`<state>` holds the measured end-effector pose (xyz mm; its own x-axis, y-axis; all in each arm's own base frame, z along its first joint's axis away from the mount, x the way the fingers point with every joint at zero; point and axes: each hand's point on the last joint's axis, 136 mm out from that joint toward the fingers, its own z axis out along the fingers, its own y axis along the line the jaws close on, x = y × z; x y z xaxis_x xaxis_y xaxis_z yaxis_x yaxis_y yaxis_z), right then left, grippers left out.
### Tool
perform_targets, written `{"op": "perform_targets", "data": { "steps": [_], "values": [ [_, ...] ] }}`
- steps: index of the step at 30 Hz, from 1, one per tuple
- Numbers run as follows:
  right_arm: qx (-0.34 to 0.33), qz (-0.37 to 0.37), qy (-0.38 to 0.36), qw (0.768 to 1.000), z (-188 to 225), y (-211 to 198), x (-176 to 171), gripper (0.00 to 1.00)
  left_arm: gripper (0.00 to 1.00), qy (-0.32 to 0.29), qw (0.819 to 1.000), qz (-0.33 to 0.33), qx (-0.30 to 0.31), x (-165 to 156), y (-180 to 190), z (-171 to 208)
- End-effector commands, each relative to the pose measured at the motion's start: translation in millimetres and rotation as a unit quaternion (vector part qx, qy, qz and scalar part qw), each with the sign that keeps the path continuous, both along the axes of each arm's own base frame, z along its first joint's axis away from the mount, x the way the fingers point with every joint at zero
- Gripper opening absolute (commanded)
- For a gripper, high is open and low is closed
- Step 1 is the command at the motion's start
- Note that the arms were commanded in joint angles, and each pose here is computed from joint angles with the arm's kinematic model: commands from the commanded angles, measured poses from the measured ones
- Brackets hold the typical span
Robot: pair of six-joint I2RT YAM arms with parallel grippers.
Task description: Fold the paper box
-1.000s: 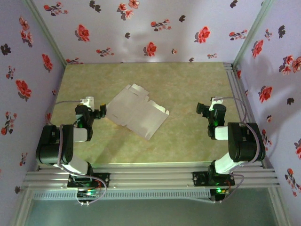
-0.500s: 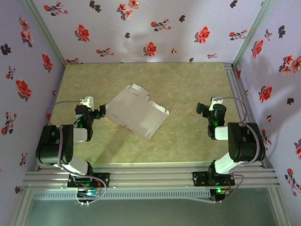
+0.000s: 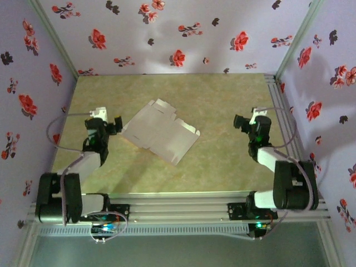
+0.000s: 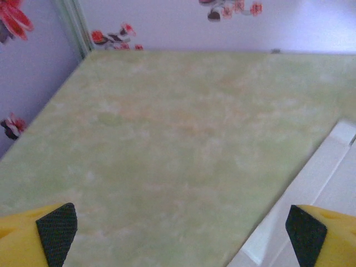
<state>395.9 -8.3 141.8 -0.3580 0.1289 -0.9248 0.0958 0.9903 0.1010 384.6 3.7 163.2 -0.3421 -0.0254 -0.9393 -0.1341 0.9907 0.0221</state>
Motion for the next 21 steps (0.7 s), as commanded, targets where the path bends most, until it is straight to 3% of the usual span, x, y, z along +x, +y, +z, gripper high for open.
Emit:
{"op": "perform_targets", "data": {
  "steps": [1, 5, 9, 14, 21],
  "values": [
    [0.046, -0.015, 0.026, 0.998, 22.7, 6.5, -7.9, 0.99, 1.0, 0.088, 0.993, 0.066, -0.049, -24.6, 7.8, 0.6],
    [0.122, -0.005, 0.018, 0.992, 52.7, 20.4, -17.3, 0.99, 1.0, 0.154, 0.975, 0.101, -0.125, -50.5, -1.4, 2.2],
    [0.178, -0.065, 0.061, 0.98, 64.9, 11.5, -32.7, 0.99, 1.0, 0.231, 0.938, 0.138, -0.22, -82.2, -14.7, -9.2],
    [0.21, 0.024, 0.109, 0.971, 62.5, 47.2, -39.1, 0.99, 0.97, 0.277, 0.896, 0.154, -0.311, -102.8, -34.6, -24.5],
    [0.21, 0.047, 0.159, 0.964, 32.0, 73.0, -53.5, 0.99, 0.87, 0.316, 0.854, 0.176, -0.374, -106.1, -53.6, -37.5]
  ]
}}
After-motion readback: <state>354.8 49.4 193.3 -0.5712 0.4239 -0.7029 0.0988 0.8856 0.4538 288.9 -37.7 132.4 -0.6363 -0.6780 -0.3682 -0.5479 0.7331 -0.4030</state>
